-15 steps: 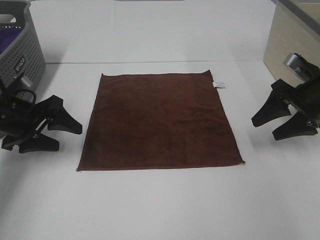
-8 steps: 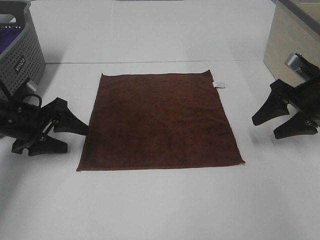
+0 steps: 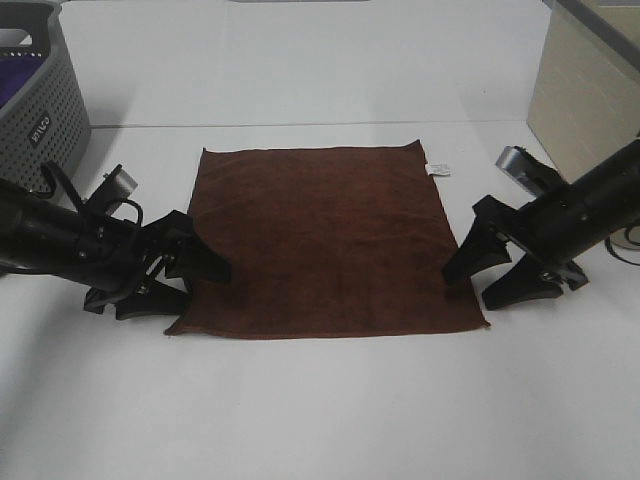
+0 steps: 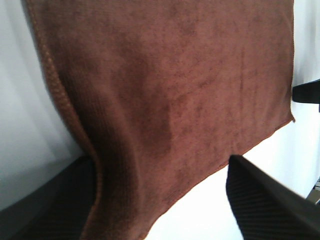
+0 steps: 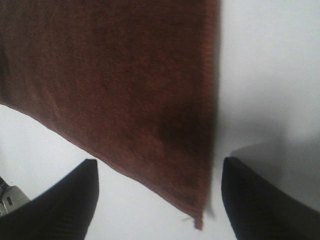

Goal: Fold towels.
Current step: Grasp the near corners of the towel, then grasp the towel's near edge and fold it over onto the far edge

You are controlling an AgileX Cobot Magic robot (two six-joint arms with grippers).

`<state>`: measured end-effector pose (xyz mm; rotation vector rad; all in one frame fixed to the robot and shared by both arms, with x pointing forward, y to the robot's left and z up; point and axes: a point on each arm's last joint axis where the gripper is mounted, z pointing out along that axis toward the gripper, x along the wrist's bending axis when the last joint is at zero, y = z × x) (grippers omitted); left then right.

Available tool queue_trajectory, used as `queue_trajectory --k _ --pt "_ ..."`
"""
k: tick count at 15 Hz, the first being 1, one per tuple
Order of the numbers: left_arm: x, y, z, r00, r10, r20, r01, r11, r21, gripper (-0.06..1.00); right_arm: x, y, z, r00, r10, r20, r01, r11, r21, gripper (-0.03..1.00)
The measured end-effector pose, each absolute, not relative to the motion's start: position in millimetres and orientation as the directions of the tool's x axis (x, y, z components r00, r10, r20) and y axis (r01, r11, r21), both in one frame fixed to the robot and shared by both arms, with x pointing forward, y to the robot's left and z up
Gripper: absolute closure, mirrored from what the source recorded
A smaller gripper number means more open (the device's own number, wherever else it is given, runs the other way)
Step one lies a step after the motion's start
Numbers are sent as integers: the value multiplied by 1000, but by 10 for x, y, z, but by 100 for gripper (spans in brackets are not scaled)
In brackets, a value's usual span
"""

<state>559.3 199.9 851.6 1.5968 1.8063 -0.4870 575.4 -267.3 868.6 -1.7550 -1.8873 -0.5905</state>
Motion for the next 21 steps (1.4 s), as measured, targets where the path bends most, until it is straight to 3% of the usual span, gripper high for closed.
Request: queue_trajectory --k 3,4,5,6,7,8,14,21 --pt "5597 1926 8451 -84 668 -739 969 226 94 25 5753 -2377 8628 -61 757 650 994 106 -31 33" --pt "5600 1921 8434 -89 663 -743 970 227 87 31 5754 -2336 8610 -57 755 654 994 103 -32 39" --pt "5594 1928 8400 -101 670 -735 970 229 76 44 5761 -2320 8591 -55 760 648 995 97 -30 49" --pt "5586 1945 8366 -97 693 -715 973 218 79 77 5767 -2331 8550 -40 772 635 996 83 -37 73" --pt "5584 1946 8363 -94 696 -712 974 213 80 89 5769 -2341 8536 -29 781 623 996 72 -44 87" --pt "5581 1945 8364 -91 696 -713 975 209 80 93 5765 -2342 8528 -16 783 621 996 65 -57 96" --pt "5443 1917 8377 -41 689 -724 998 69 9 94 5588 -2332 8545 26 770 637 976 117 -181 97" --pt "5017 1993 8481 -81 731 -677 996 45 -71 94 4976 -2367 8625 130 797 589 959 49 -278 97"
